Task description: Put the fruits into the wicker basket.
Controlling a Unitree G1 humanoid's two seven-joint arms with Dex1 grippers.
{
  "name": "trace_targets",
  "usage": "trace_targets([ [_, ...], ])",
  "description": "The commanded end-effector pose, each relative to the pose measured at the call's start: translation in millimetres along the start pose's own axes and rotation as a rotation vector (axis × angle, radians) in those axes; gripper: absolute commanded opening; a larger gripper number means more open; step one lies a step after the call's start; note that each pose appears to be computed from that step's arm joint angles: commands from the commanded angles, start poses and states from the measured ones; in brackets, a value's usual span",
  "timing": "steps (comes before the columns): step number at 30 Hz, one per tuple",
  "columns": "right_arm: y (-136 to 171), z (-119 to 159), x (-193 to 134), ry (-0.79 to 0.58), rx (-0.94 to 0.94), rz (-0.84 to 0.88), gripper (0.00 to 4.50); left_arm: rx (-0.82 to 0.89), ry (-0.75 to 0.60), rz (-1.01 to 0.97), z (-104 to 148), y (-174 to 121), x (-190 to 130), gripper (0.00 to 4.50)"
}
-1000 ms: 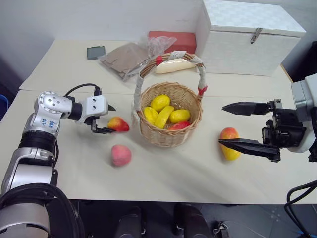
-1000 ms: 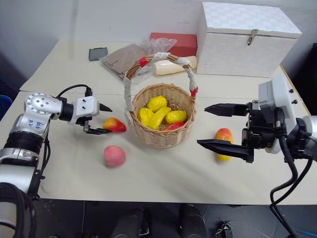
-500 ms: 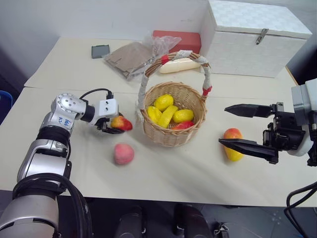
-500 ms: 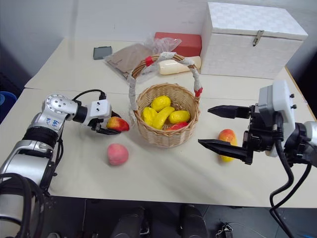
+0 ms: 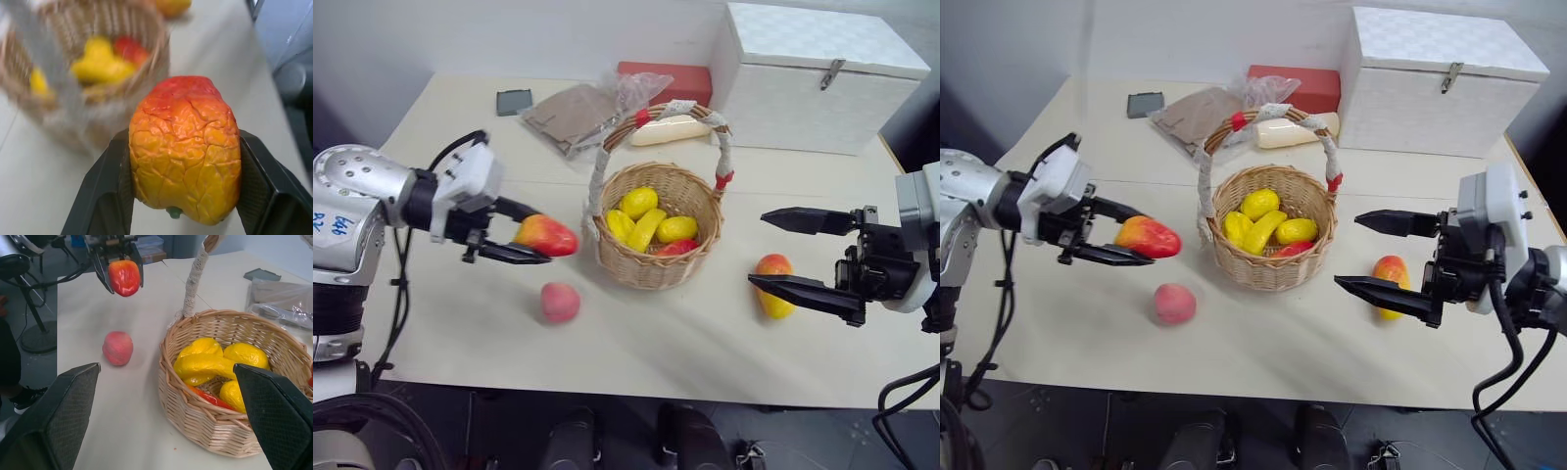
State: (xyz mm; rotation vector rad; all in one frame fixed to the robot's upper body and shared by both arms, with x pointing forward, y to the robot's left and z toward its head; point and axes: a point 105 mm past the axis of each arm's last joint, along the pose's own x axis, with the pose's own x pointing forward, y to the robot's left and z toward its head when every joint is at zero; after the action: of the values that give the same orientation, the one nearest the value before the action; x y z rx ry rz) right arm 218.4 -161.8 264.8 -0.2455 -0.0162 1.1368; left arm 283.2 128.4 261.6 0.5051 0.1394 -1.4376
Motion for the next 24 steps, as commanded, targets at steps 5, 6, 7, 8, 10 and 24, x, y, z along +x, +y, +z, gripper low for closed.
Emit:
trace_targets([
  [5, 7, 14, -3, -0.043, -0.057, -0.05, 4.5, -0.135, 0.004, 0.244, 19, 17, 66, 2.2],
  [6, 7, 14, -4, -0.042, -0.059, -0.062, 4.5, -0.137, 0.009, 0.296, 19, 25, 73, 2.2],
  [7, 7, 15, -4, -0.042, -0.059, -0.074, 4.5, -0.153, -0.019, 0.309, 23, 28, 80, 2.2],
  [8, 7, 15, -5, -0.043, -0.058, -0.082, 4.5, -0.171, -0.024, 0.314, 24, 30, 86, 2.2],
  [10, 9, 13, -5, -0.042, -0.054, -0.089, 4.5, -0.131, 0.013, 0.37, 21, 39, 95, 2.2],
  [24, 14, 8, -1, -0.045, -0.018, -0.098, 4.5, -0.081, -0.181, 0.247, 38, 22, 65, 4.47],
])
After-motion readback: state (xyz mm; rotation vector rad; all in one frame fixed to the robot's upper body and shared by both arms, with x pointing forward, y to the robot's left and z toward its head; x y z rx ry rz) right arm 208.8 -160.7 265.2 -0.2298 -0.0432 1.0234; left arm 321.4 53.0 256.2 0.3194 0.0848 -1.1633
